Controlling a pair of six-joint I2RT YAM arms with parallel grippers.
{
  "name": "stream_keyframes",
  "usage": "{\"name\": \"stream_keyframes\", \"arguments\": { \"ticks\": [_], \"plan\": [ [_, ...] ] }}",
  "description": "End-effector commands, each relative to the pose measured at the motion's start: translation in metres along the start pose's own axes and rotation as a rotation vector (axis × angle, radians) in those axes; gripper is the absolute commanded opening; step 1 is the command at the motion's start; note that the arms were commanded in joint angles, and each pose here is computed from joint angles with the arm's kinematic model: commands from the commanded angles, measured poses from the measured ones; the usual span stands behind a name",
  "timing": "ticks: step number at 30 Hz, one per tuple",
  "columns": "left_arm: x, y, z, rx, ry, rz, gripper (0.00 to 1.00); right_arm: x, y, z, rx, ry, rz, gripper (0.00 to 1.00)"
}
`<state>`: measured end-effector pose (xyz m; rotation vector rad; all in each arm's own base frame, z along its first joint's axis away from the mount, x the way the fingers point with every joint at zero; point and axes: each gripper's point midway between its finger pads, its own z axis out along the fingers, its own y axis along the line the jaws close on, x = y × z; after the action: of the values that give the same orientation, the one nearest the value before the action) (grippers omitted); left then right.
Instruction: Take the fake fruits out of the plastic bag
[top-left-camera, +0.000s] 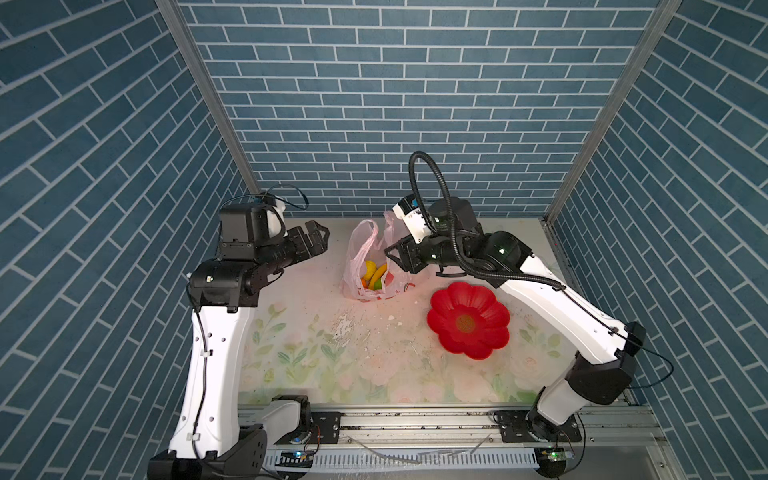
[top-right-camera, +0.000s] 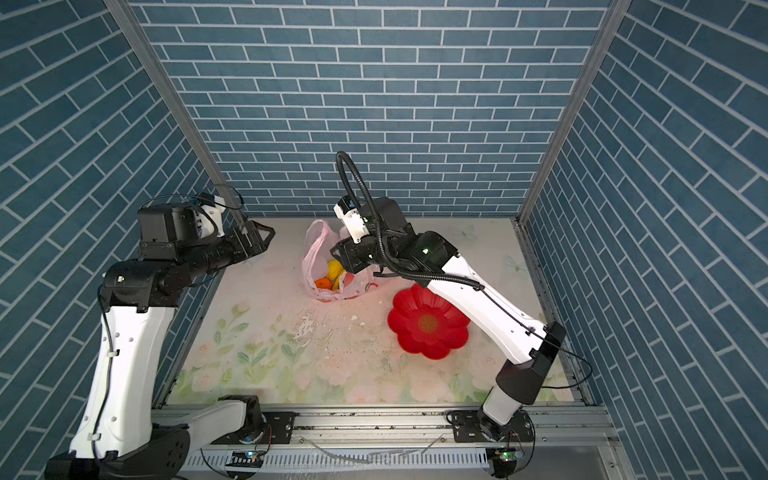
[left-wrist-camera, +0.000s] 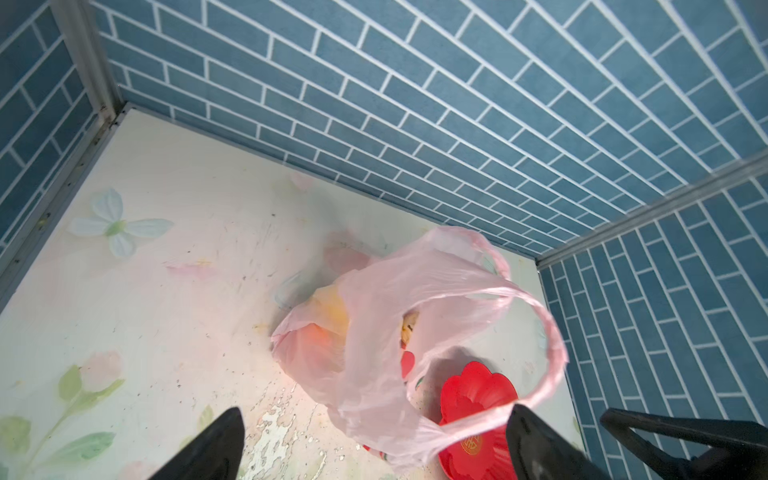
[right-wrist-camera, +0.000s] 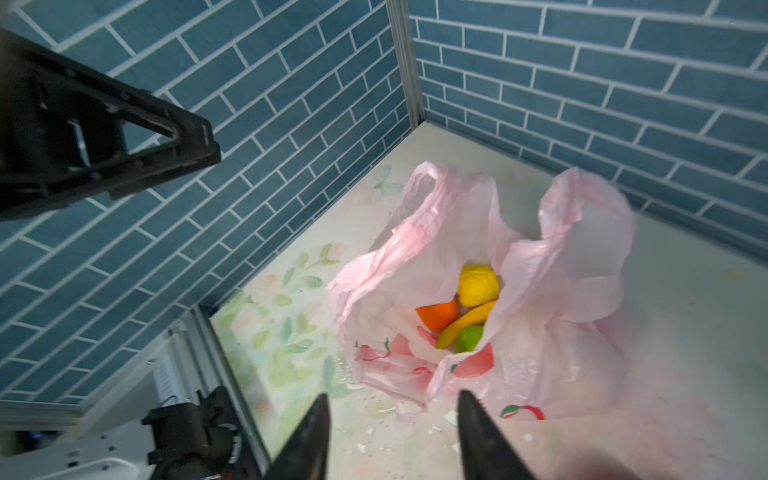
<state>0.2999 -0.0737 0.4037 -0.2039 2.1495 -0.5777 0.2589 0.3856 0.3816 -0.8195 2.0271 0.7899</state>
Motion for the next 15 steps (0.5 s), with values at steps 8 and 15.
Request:
{"name": "stream_keyframes", "arguments": {
  "ticks": [8,15],
  "plan": [
    [0.043,-0.080,-0.022,0.164,0.120,0.140,0.55,0.029,-0.051,-0.005,0.176,0.031,0.077,0.13],
    [0.079,-0.073,0.021,0.002,0.254,0.296,0.71,0.039,-0.088,-0.018,0.248,0.016,0.159,0.12]
  ]
}}
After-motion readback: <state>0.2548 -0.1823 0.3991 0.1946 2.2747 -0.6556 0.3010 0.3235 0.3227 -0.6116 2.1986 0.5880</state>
